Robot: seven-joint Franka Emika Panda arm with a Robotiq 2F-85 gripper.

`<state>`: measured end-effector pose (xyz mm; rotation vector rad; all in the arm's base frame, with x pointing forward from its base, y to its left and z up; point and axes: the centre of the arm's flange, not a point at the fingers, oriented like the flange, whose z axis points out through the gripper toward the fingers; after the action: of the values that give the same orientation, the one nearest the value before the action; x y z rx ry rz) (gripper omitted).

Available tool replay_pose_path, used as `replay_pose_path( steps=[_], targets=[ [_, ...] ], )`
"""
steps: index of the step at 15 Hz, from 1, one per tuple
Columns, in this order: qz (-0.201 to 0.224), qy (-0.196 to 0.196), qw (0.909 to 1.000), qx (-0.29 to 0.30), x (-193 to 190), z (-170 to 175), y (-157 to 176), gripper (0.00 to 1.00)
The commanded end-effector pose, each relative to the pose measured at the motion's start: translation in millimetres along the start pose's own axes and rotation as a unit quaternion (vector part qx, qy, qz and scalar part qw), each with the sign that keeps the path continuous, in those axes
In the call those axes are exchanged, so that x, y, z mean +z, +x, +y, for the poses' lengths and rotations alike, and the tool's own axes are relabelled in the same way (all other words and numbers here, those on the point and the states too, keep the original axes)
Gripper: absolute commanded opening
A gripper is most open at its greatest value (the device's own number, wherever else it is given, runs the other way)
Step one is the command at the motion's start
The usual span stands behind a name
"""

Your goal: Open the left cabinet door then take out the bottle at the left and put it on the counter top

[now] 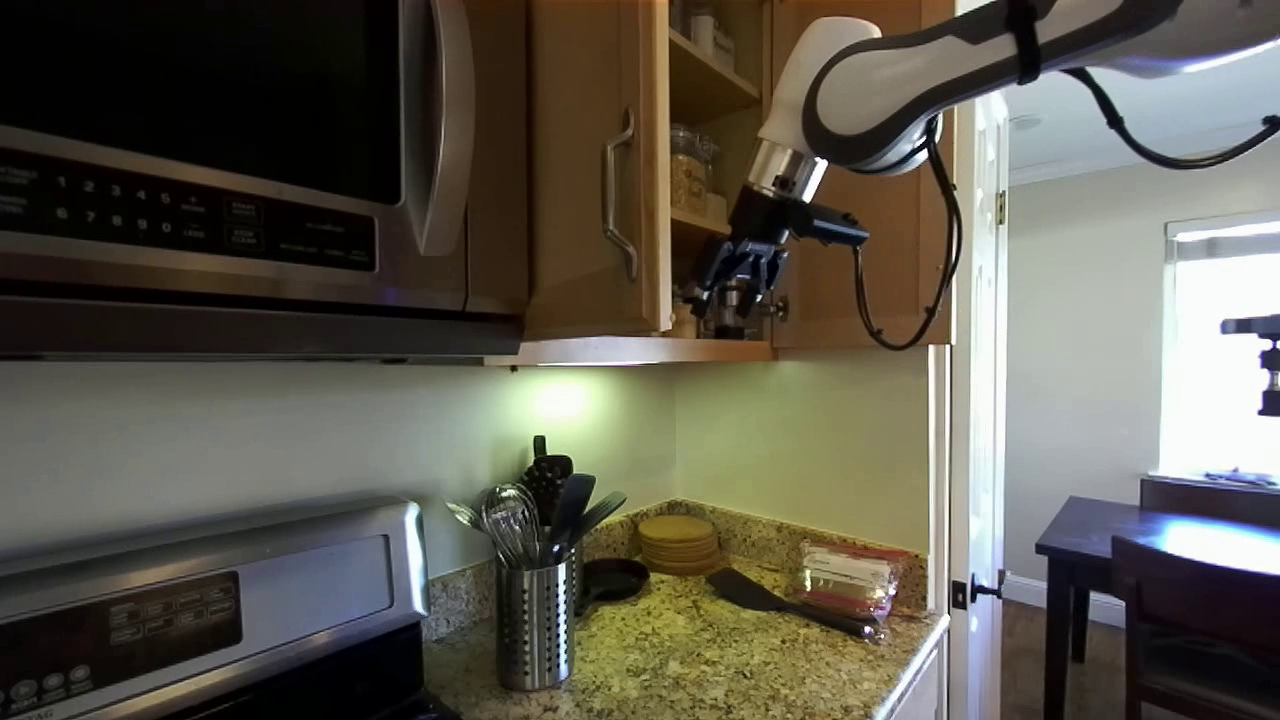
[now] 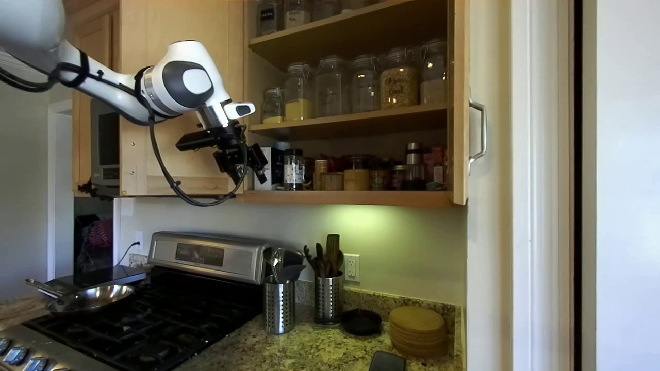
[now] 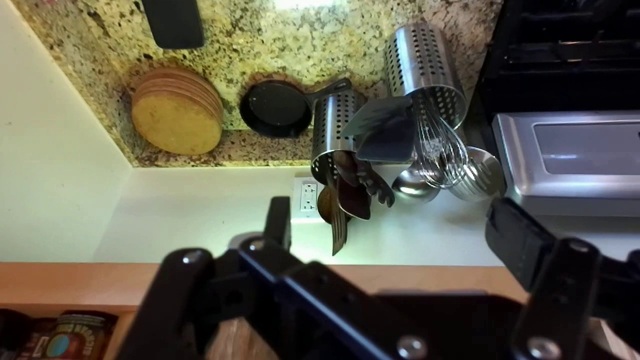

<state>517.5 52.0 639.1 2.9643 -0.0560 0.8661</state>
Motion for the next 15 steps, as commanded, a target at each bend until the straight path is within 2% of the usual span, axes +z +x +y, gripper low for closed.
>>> replay_pose_path(
  steps=[1,7,15],
  targets=[
    [0.018,0.018,0.9994,-0.026,5.6,-5.1,50.2,1.0],
    [0.039,0.034,0.9972,-0.055,19.1,-14.4,106.7,1.0],
    [0.071,0.045,0.9941,-0.068,50.7,-24.5,144.2,1.0]
  ],
)
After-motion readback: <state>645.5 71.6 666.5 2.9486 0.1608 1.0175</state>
